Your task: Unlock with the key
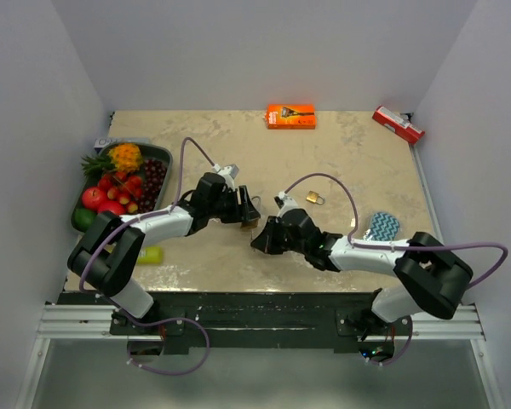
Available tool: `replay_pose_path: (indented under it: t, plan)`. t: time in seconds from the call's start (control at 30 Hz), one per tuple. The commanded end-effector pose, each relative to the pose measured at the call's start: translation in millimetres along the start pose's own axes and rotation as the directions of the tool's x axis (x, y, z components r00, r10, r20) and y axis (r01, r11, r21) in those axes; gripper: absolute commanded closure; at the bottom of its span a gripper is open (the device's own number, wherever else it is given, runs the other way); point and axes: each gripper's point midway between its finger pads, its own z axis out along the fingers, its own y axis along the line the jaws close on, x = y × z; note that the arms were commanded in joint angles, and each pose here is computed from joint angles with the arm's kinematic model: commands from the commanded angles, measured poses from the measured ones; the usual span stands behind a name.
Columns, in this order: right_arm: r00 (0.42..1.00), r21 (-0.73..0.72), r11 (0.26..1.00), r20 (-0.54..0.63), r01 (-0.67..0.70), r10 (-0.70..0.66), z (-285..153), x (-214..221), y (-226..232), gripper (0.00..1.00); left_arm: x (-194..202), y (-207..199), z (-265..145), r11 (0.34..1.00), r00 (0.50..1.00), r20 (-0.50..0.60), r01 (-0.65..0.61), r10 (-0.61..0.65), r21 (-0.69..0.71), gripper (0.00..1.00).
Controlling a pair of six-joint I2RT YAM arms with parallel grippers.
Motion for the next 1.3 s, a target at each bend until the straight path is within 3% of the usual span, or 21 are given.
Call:
replay_pose_path:
  t: [0.0,1.27]
  plan:
    - [1.0,-0.077,0.997,0.008,0.016,-0.016,11.3,-11.1,24.2,1.0,-27.4,-31.4,-10.2,0.993,0.996,0.088,-0.02,0.01,0.114,1.0]
    - [0.997,-0.099,0.993,0.031,-0.065,0.069,21.9,-32.1,-2.9,1.0,-23.1,-34.3,-8.7,0.991,0.998,0.07,-0.012,0.003,0.136,1.0]
